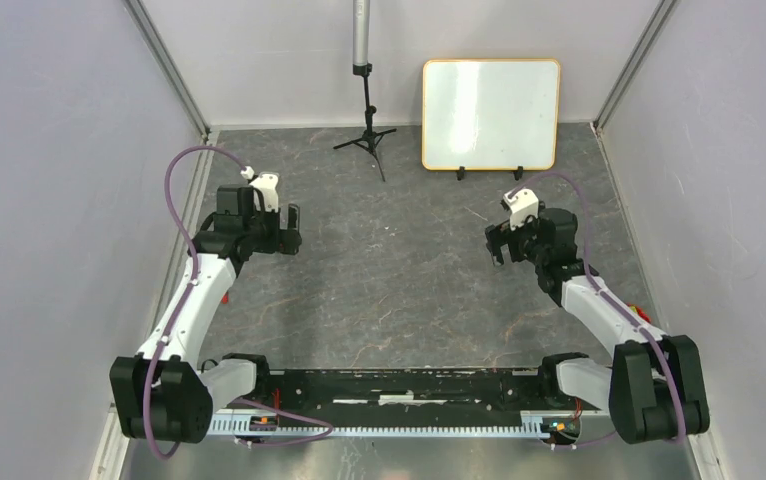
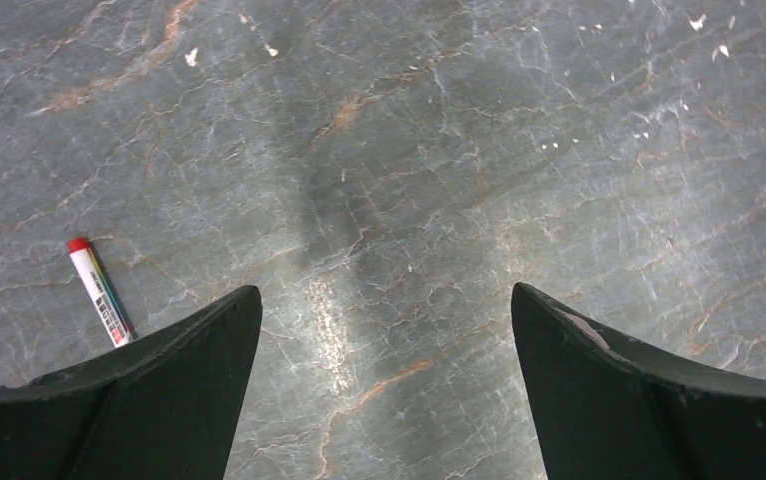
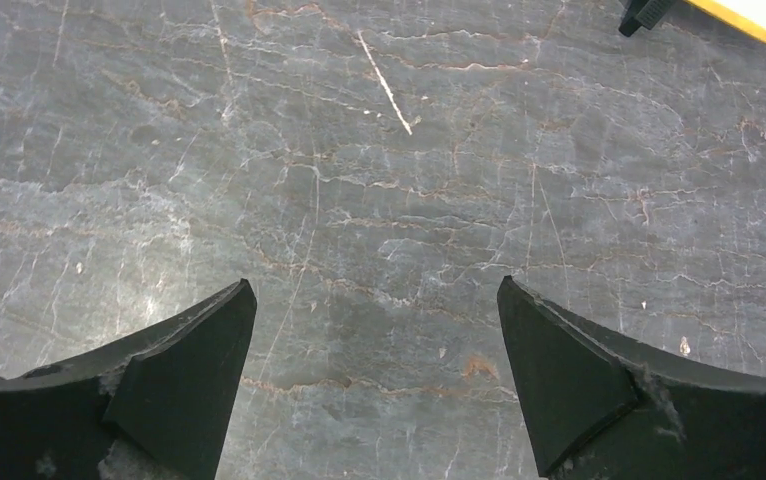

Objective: Write a sentence on the whiteboard
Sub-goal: Move the whiteboard to the center of the board.

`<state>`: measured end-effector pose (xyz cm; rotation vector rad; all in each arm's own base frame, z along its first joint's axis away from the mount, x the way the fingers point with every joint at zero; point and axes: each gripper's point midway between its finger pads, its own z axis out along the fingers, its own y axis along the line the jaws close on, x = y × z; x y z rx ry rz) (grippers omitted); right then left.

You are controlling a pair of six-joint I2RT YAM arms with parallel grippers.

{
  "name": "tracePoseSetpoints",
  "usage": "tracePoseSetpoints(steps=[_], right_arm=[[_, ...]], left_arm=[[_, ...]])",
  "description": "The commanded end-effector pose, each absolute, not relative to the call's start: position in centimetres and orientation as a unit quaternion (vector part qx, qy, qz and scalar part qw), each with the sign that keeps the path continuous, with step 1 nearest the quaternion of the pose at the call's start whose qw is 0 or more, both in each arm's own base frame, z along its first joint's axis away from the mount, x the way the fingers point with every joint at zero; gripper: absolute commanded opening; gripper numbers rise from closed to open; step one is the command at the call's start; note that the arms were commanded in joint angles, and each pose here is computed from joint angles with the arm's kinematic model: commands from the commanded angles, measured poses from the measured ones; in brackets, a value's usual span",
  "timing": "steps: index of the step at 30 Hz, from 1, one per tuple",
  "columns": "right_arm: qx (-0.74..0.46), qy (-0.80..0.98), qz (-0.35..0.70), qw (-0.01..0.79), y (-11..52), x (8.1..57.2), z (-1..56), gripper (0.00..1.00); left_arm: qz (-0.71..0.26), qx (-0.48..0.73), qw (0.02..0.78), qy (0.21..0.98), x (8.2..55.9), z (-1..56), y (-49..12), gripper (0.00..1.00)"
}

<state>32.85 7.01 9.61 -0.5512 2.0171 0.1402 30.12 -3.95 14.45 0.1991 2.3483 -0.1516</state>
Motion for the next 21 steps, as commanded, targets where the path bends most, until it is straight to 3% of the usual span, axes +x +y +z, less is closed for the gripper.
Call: tracePoseSetpoints(steps=[1, 9, 21], right_arm=[[-0.185, 0.821, 0.039, 0.538, 7.0, 36.2, 12.6, 0.97], [-0.125, 0.83, 0.03, 0.543, 9.2, 42.4, 14.2, 0.99], [-0.095, 0.863, 0.019, 0.495, 12.7, 50.9, 10.8, 0.79]], left_arm=[[-0.041, 0.001, 0.436, 0.899, 32.3, 17.5, -2.8, 1.0], [-0.022, -0.064, 0.458, 0.887, 32.5, 19.1, -1.6, 1.0], [-0.022, -0.071, 0.468, 0.881, 32.1, 19.0, -1.4, 1.0]])
